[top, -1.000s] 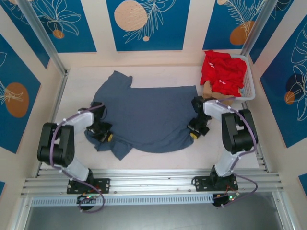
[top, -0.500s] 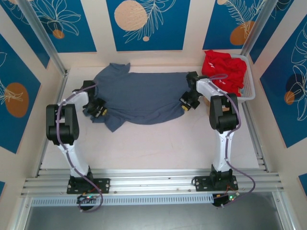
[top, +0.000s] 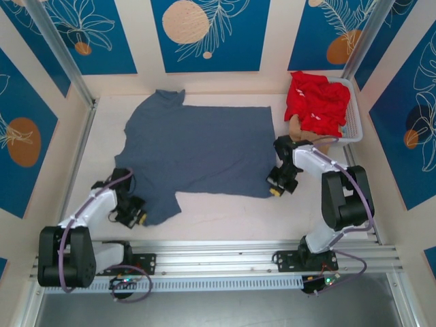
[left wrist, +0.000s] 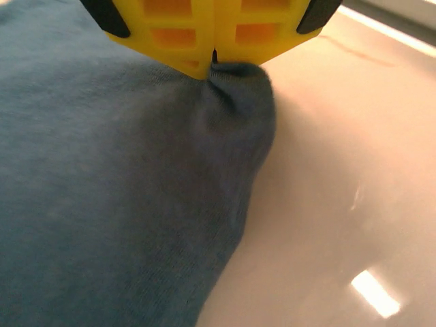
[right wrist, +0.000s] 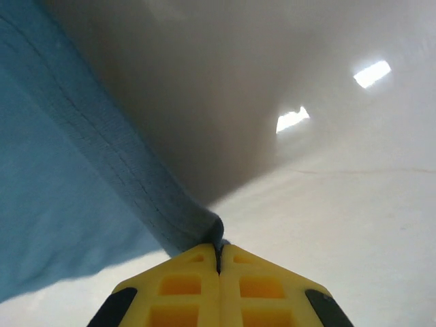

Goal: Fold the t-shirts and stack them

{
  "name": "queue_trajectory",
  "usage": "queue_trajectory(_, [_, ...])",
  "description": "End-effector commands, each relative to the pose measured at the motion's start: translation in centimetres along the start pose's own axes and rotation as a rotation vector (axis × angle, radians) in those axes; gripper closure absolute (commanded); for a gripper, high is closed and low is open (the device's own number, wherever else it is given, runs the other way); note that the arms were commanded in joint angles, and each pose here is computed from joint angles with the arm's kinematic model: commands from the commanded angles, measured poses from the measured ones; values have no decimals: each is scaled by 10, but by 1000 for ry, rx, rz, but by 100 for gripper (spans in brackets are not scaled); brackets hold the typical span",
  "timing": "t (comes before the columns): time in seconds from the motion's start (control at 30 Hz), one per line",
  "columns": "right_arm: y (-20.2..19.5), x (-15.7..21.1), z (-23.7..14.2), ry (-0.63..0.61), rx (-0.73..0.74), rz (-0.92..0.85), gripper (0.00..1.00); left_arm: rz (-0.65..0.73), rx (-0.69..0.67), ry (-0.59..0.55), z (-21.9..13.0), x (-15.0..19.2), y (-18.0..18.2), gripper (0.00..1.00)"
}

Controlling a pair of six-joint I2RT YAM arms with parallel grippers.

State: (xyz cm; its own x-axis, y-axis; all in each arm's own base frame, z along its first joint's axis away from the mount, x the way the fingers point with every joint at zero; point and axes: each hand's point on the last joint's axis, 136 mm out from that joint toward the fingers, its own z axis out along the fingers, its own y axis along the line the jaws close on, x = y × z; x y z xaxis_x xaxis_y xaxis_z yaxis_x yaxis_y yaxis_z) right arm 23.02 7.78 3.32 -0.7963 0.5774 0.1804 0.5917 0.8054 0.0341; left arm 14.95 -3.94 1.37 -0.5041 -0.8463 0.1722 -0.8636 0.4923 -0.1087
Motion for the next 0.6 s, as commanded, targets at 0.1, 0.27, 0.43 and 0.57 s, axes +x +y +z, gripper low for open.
queue_trajectory(0.1, [-38,6,16,-20,137,-28,100,-61,-33,14,-2,10,16,100])
queue_trajectory(0.27, [-51,19,18,-18,137,-19,100,-85,-68,-70,-25,7,34,100])
queue_trajectory(0.43, [-54,25,11,-27,130,-33,100,-192,-59,-122,-45,19,61,100])
queue_trajectory(0.57, [-53,30,5,-40,123,-53,100,-246,9,-108,-43,27,64,100])
